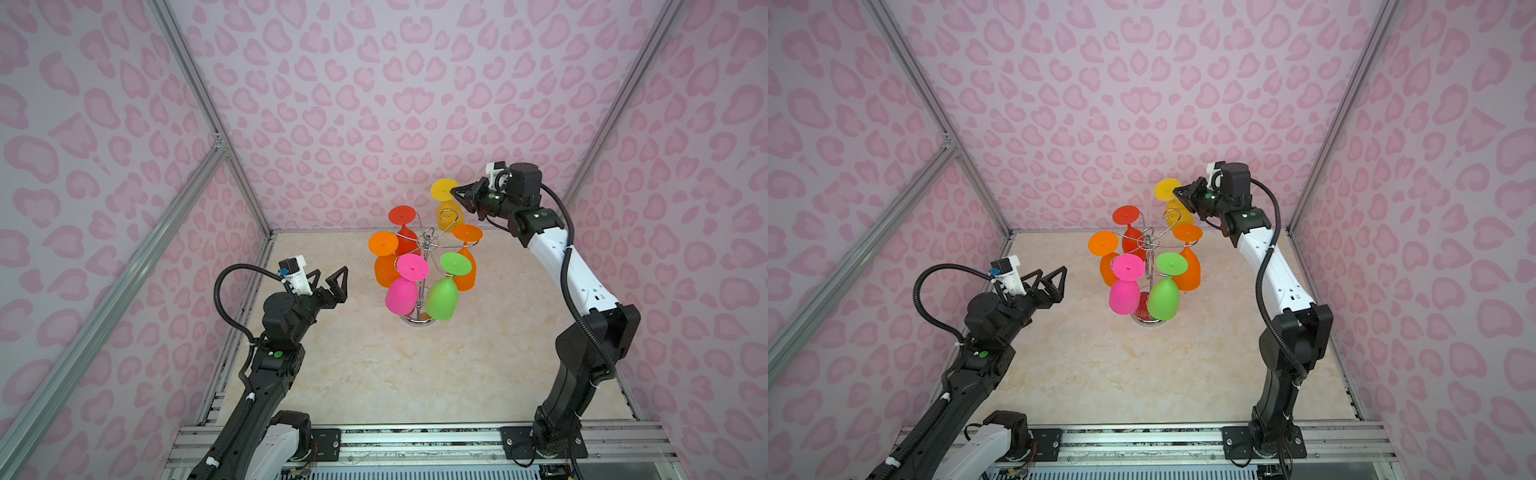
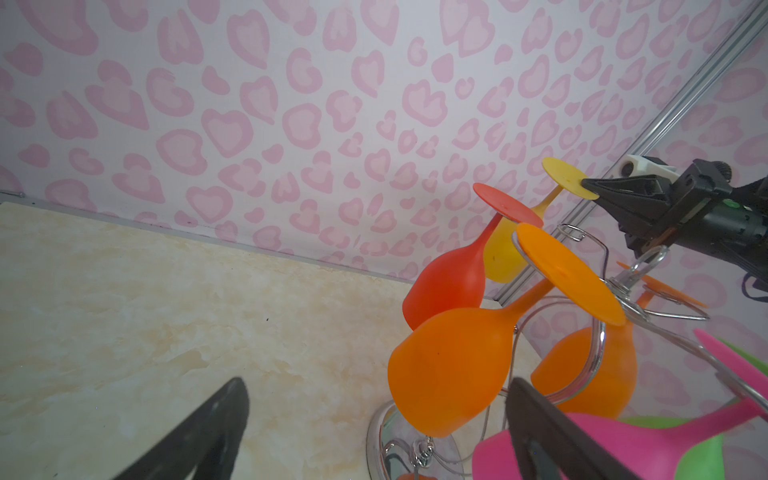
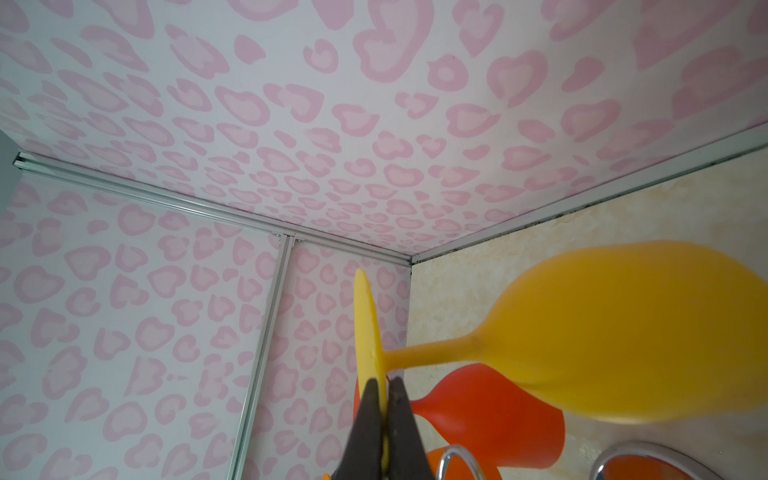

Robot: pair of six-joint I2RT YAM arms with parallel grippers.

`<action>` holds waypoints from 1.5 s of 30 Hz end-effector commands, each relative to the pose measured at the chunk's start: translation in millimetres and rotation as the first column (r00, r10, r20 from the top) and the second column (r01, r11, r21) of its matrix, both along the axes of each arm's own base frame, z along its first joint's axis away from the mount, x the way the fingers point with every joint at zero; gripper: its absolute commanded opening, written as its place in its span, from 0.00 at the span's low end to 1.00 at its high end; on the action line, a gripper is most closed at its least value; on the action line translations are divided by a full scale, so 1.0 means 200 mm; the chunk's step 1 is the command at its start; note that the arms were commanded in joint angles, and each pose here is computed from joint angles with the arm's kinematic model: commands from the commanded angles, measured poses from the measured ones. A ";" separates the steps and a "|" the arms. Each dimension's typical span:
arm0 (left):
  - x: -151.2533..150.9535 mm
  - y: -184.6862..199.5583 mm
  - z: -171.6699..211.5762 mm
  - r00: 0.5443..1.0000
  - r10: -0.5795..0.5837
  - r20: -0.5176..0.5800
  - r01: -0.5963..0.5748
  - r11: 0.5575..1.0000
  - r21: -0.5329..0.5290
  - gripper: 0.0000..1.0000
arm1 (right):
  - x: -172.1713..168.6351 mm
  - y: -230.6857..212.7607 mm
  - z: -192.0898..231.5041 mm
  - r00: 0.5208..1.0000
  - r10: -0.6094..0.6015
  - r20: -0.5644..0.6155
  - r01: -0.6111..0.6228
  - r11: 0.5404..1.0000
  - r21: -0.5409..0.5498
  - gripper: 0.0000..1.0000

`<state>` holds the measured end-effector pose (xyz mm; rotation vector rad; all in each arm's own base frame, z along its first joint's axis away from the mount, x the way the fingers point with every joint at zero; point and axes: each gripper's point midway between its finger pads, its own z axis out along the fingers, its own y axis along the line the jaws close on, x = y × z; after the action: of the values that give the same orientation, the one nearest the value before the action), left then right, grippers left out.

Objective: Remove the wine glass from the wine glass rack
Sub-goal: 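Lift the yellow glass up and away from the rack with the right gripper, then grasp the yellow glass bowl with the left gripper while the right gripper releases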

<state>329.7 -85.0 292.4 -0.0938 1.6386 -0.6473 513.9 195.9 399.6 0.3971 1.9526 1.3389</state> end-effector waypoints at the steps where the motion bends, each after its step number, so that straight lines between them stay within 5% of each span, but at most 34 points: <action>1: -0.01 0.02 0.02 1.000 0.017 0.017 -0.018 1.000 0.016 0.98 | 0.02 -0.15 0.15 0.990 -0.078 0.117 0.075 0.997 0.025 0.00; 7: -0.07 0.07 0.11 0.995 0.074 0.065 -0.076 0.997 0.021 1.00 | -0.16 -0.44 0.40 0.947 -0.180 0.267 0.154 0.981 0.114 0.00; 10: -0.14 0.11 0.25 0.985 0.104 0.141 -0.101 0.995 -0.025 0.99 | -0.36 -0.49 0.60 0.883 -0.178 0.433 0.107 0.977 0.183 0.00; 16: -0.33 -0.03 0.63 0.939 -0.089 0.331 0.114 0.992 -0.055 0.99 | -0.70 -0.45 0.82 0.785 -0.120 0.608 -0.047 0.967 0.251 0.00; 20: -0.43 -0.23 0.82 0.847 -0.347 0.402 0.380 0.925 -0.001 0.95 | -0.92 -0.41 0.96 0.710 -0.076 0.700 -0.232 0.913 0.335 0.00; 27: -0.44 -0.46 0.96 0.673 -0.600 0.432 0.641 0.765 0.062 0.96 | -1.22 -0.14 1.05 0.603 0.077 0.794 -0.533 0.780 0.328 0.00; 31: -0.39 -0.54 1.00 0.618 -0.650 0.442 0.694 0.716 0.083 0.96 | -1.30 0.06 0.99 0.592 0.169 0.788 -0.638 0.695 0.331 0.00; 39: -0.27 -0.56 1.01 0.599 -0.640 0.482 0.696 0.713 0.083 0.96 | -1.34 0.13 0.84 0.611 0.190 0.769 -0.721 0.536 0.440 0.00; 45: -0.21 -0.58 0.99 0.582 -0.652 0.486 0.724 0.688 0.055 0.96 | -1.34 0.15 0.77 0.634 0.199 0.747 -0.709 0.535 0.459 0.00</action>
<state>297.7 -201.9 475.3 0.5613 1.1786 -1.2772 262.2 234.6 546.5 -0.2445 0.9680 2.2651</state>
